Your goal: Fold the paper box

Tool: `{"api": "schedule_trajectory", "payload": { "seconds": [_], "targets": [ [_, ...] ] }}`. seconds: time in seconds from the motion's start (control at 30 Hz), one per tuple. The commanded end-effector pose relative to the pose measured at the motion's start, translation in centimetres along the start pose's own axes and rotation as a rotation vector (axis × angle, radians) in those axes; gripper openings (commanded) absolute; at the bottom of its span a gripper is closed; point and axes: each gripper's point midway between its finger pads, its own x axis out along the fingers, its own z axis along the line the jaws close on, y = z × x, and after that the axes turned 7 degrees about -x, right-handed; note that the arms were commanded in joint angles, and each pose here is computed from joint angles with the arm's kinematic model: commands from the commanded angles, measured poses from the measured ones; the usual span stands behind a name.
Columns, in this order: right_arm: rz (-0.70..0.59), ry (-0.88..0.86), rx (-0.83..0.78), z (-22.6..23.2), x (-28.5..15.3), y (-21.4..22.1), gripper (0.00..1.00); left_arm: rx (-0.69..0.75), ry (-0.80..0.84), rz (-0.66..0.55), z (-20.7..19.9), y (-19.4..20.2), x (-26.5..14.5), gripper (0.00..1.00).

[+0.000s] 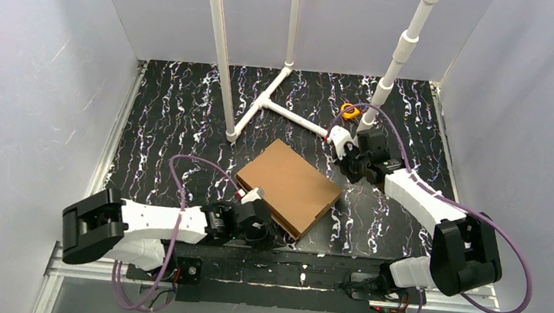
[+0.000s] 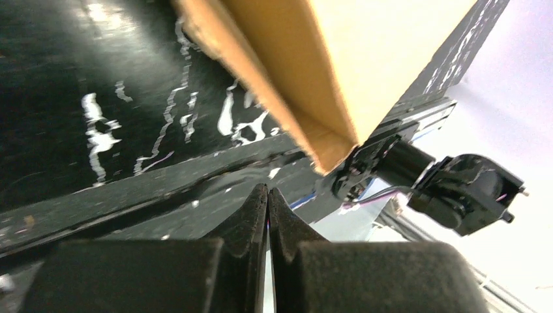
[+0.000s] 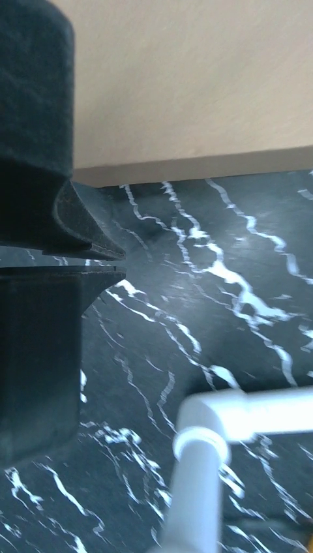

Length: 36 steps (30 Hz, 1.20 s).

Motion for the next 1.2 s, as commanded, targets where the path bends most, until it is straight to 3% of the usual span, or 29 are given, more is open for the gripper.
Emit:
{"api": "schedule_trajectory", "payload": {
  "seconds": [0.0, 0.2, 0.37, 0.57, 0.73, 1.0, 1.17],
  "targets": [
    [0.093, 0.082, -0.023, -0.9, 0.0, 3.1, 0.16, -0.083, 0.023, -0.063, -3.0, -0.5, 1.0, 0.0],
    [0.087, -0.059, -0.032, 1.9, 0.7, 3.7, 0.14, -0.174, -0.038, -0.076, -2.0, -0.6, 3.0, 0.0],
    [0.057, -0.213, -0.075, 5.8, 1.0, 2.9, 0.13, -0.165, 0.004, -0.125, -4.7, -2.1, 3.7, 0.0],
    [0.051, -0.243, -0.106, 7.8, 1.3, 2.1, 0.13, -0.166, 0.027, -0.119, -7.7, -3.5, 4.5, 0.0],
    [0.058, -0.288, -0.125, 9.8, 1.6, 1.8, 0.13, -0.251, 0.024, -0.125, -9.0, -4.8, 5.0, 0.0],
    [0.093, -0.189, -0.069, 8.0, 2.4, 1.9, 0.19, -0.287, 0.065, -0.182, -10.3, -6.4, 3.4, 0.0],
    [0.11, -0.105, -0.008, 5.7, 2.5, 2.3, 0.24, -0.242, 0.055, -0.147, -9.1, -5.6, 2.4, 0.01]
  ]
}}
